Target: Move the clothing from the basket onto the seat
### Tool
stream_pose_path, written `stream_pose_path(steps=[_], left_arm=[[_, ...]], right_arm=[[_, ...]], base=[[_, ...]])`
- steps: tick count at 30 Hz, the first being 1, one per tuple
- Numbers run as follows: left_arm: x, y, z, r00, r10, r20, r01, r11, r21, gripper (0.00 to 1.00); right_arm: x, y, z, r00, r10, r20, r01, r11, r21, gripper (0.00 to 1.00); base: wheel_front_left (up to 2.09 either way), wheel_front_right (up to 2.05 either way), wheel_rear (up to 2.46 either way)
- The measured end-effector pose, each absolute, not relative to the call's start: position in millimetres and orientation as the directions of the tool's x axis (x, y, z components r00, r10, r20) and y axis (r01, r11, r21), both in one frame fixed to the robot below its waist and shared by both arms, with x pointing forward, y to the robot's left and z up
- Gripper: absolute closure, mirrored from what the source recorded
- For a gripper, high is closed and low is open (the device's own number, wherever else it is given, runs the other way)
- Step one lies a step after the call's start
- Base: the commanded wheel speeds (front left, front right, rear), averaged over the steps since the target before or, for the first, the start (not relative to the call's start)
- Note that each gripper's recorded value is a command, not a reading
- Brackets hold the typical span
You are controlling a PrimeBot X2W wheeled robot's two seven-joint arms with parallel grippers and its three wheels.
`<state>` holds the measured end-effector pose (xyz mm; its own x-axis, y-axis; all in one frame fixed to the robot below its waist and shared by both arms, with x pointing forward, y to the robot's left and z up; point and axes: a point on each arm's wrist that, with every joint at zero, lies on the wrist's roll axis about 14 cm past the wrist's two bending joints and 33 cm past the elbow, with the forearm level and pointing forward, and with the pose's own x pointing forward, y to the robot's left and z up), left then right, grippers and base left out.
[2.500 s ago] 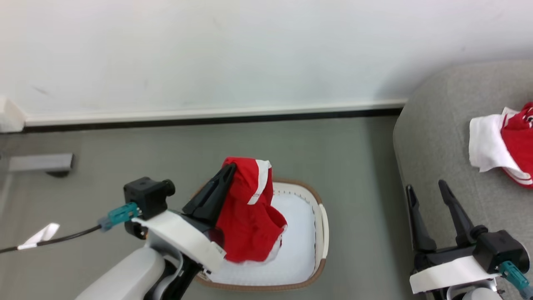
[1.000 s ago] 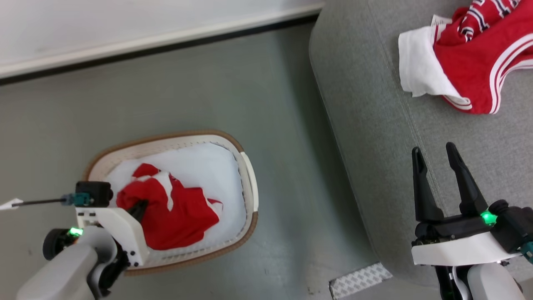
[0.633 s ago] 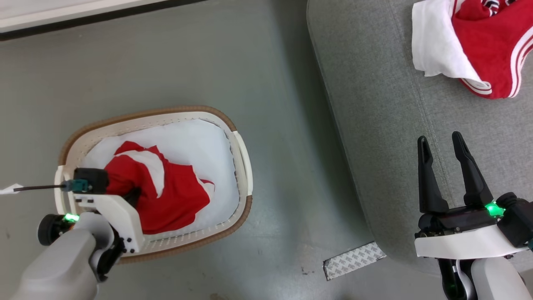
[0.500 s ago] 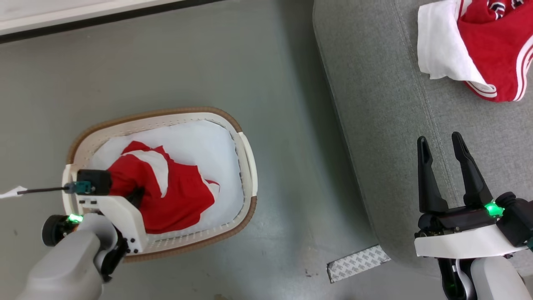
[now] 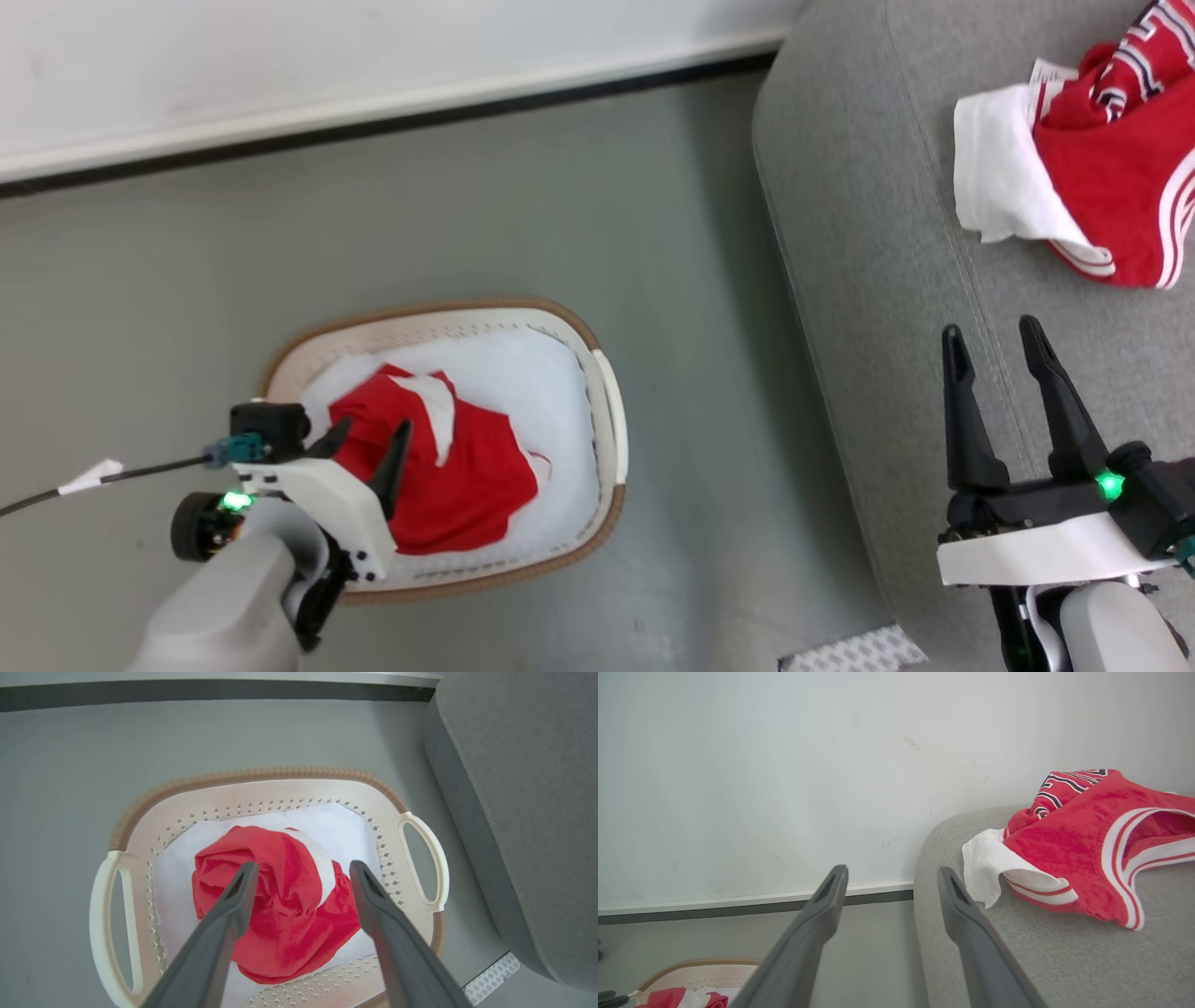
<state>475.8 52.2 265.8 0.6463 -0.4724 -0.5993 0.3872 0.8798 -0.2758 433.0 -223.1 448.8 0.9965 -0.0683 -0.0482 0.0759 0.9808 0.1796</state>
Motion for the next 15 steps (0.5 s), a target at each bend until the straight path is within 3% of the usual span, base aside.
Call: stream_pose_path(steps=[7,15], left_arm=[[489,56,345,0.793,-0.441,-0.421,0.372,0.897,-0.239,0.0],[460,87,420,0.903,-0.368,-0.221,0.334,0.926,-0.176,0.0]], right_arm=[[421,-218,468,0.998,-0.059,-0.007,0.059,0.984,0.169,0.0],[417,-188,495,0.997,0.031,0.065,-0.04,0.989,0.144,0.0]], base=[[0.0,0.0,0.0],[0.0,0.0,0.0]])
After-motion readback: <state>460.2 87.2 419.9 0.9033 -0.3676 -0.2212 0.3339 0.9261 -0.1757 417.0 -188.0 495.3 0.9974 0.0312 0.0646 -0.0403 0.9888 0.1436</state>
